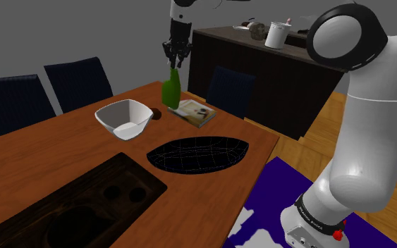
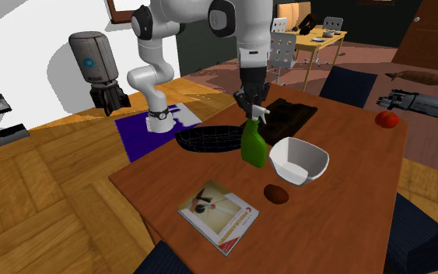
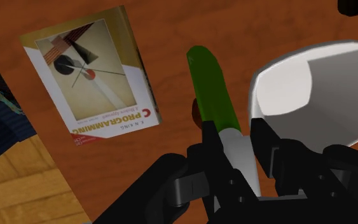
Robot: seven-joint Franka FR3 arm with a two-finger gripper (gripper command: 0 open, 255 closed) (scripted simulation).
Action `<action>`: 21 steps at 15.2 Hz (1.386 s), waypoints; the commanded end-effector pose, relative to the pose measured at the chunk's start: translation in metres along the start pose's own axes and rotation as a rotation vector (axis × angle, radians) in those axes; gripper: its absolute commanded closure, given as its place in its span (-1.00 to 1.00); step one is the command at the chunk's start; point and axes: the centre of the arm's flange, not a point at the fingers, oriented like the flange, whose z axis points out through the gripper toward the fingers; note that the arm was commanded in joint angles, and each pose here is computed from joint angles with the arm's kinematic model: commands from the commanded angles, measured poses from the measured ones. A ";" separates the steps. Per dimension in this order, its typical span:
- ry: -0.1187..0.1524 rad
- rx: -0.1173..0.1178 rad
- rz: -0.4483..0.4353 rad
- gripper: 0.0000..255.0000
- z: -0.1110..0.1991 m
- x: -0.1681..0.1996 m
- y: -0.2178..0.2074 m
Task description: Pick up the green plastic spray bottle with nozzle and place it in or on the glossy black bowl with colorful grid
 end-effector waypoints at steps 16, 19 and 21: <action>0.000 0.000 0.000 1.00 -0.084 -0.093 -0.024; 0.000 0.000 0.000 1.00 -0.099 -0.128 -0.032; 0.000 0.000 0.000 1.00 -0.109 -0.152 -0.037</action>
